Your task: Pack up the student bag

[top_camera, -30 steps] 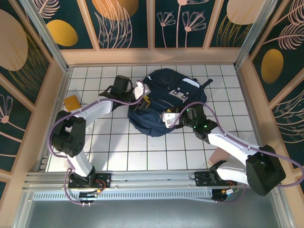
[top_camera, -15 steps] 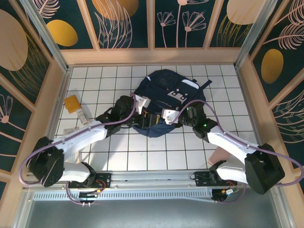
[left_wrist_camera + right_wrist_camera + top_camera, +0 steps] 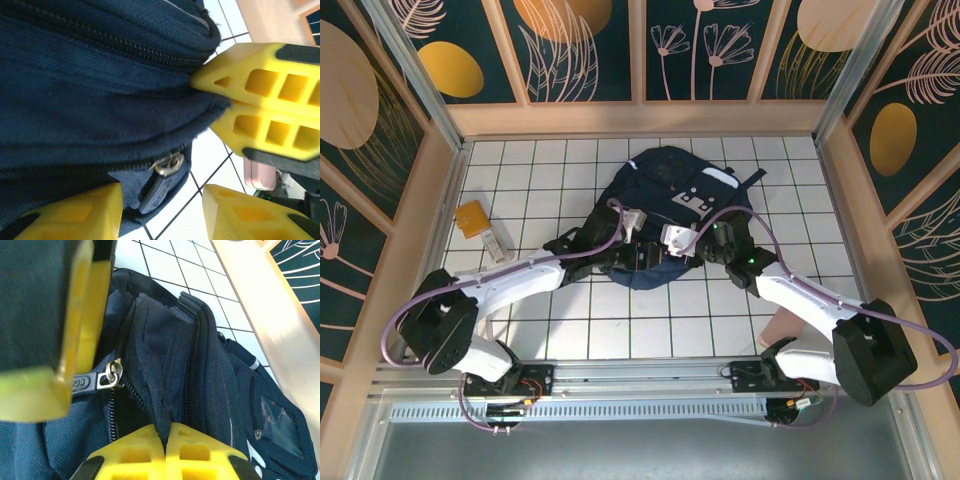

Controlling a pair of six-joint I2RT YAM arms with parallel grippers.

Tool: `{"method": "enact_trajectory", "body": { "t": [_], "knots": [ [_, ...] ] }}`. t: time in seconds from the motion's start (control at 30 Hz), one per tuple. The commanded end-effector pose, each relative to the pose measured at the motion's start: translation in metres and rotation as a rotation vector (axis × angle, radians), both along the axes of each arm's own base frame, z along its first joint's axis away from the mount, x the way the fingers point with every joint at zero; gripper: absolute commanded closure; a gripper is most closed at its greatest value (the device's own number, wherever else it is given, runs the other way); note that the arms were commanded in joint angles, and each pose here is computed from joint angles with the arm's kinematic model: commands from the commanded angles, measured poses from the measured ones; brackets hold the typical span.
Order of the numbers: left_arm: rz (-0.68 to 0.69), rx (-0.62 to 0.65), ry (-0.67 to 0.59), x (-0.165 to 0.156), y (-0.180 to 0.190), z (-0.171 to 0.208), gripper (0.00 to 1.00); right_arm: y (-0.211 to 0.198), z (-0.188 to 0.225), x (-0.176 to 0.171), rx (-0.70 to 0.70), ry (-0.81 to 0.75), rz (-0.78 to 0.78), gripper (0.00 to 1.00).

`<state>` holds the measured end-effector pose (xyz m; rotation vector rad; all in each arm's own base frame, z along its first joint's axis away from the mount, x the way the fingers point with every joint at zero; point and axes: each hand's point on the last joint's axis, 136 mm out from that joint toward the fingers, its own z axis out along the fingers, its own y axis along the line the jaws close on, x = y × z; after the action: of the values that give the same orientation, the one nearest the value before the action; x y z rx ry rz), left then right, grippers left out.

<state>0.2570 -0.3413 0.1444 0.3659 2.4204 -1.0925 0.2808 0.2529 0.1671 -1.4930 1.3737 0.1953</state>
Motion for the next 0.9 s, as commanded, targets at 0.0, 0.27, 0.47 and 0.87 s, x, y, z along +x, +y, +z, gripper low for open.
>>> {"method": "enact_trajectory", "body": {
  "t": [0.0,0.27,0.47,0.87],
  "knots": [
    [-0.004,0.004,-0.034,0.006,-0.014,0.010,0.61,0.018,0.049,0.001,0.120,-0.091,0.066,1.00],
    [-0.003,-0.007,-0.065,0.010,-0.017,0.020,0.98,0.015,0.043,0.002,0.084,-0.107,0.054,1.00],
    [-0.095,-0.007,-0.139,-0.012,-0.004,0.029,1.00,0.005,0.039,0.008,0.052,-0.124,0.029,1.00],
    [-0.073,-0.005,-0.224,-0.007,0.070,0.012,1.00,-0.012,0.006,0.000,-0.135,-0.186,0.064,1.00]
  ]
}}
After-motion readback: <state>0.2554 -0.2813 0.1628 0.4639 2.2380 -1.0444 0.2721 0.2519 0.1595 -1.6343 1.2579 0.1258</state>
